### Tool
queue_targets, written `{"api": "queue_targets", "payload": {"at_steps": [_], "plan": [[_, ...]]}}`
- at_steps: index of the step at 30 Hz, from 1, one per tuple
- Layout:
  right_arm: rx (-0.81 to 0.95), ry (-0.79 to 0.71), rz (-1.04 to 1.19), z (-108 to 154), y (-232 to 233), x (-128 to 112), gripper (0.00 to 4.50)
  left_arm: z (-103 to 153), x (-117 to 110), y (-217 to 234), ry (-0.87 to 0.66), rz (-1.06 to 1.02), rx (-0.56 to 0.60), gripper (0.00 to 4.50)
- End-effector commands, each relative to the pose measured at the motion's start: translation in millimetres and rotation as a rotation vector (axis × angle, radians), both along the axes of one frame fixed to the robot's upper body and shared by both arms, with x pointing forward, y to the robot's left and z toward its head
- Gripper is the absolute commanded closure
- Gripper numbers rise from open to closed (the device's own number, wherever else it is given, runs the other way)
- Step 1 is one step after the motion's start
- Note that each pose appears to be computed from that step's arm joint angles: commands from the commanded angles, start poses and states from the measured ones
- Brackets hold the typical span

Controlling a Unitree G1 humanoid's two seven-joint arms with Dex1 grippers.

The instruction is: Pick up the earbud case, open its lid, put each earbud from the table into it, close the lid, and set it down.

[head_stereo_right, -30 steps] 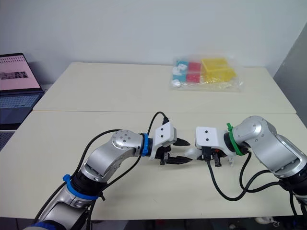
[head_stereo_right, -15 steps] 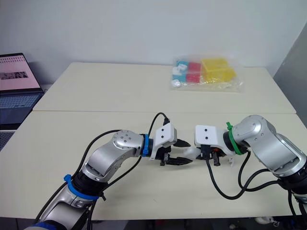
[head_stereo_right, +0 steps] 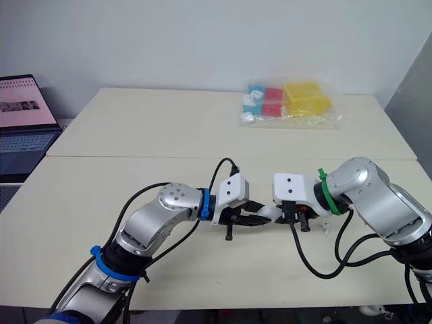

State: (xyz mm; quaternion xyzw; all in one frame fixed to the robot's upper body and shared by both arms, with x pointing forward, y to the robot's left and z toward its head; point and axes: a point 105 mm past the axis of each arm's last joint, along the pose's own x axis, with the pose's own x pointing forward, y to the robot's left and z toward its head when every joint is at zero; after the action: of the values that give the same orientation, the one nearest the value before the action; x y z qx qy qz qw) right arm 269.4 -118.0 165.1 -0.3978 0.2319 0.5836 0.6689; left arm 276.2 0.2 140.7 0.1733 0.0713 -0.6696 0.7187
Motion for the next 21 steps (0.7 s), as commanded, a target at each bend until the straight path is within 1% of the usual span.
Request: {"api": "queue_targets", "payload": {"at_steps": [1, 3, 5, 6, 9, 11, 12, 14, 15, 17, 18, 19, 21], "plan": [[0.027, -0.071, 0.042, 16, 8, -1, 3.75, 2, 0, -2, -0.01, -0.002, -0.014, 3.71], [0.037, -0.047, 0.029, 16, 7, -3, 3.75, 2, 2, -1, -0.019, 0.006, -0.016, 3.71], [0.018, -0.041, 0.032, 14, 3, -4, 3.03, 2, 3, -1, -0.018, 0.008, -0.017, 3.71], [-0.009, -0.047, 0.03, 11, -2, -3, 2.8, 1, 3, 0, -0.016, 0.01, -0.021, 3.71], [-0.044, -0.078, -0.005, 11, -14, 3, 1.72, 0, 5, 6, 0.003, 0.019, -0.056, 3.71], [-0.05, -0.115, -0.022, 18, -24, 8, 0.97, -3, 6, 12, 0.027, 0.036, -0.103, 3.71], [-0.045, -0.125, -0.022, 22, -28, 8, 0.67, -3, 6, 15, 0.039, 0.041, -0.141, 3.71], [-0.038, -0.132, -0.017, 26, -32, 7, 0.65, -3, 6, 18, 0.047, 0.043, -0.182, 3.71], [-0.015, -0.175, -0.004, 32, -38, 6, 0.65, 1, 4, 22, 0.09, 0.05, -0.288, 3.71], [0.046, -0.268, 0.049, 44, -42, 3, 0.65, 2, 3, 32, 0.146, 0.079, -0.419, 3.71], [0.08, -0.309, 0.079, 49, -41, 0, 0.65, 1, 3, 36, 0.161, 0.096, -0.449, 3.71], [0.128, -0.333, 0.079, 53, -38, -2, 0.65, -4, 2, 38, 0.127, 0.097, -0.424, 3.71], [0.218, -0.363, 0.071, 59, -29, -6, 0.65, -7, 3, 40, 0.106, 0.12, -0.423, 3.71]]}}
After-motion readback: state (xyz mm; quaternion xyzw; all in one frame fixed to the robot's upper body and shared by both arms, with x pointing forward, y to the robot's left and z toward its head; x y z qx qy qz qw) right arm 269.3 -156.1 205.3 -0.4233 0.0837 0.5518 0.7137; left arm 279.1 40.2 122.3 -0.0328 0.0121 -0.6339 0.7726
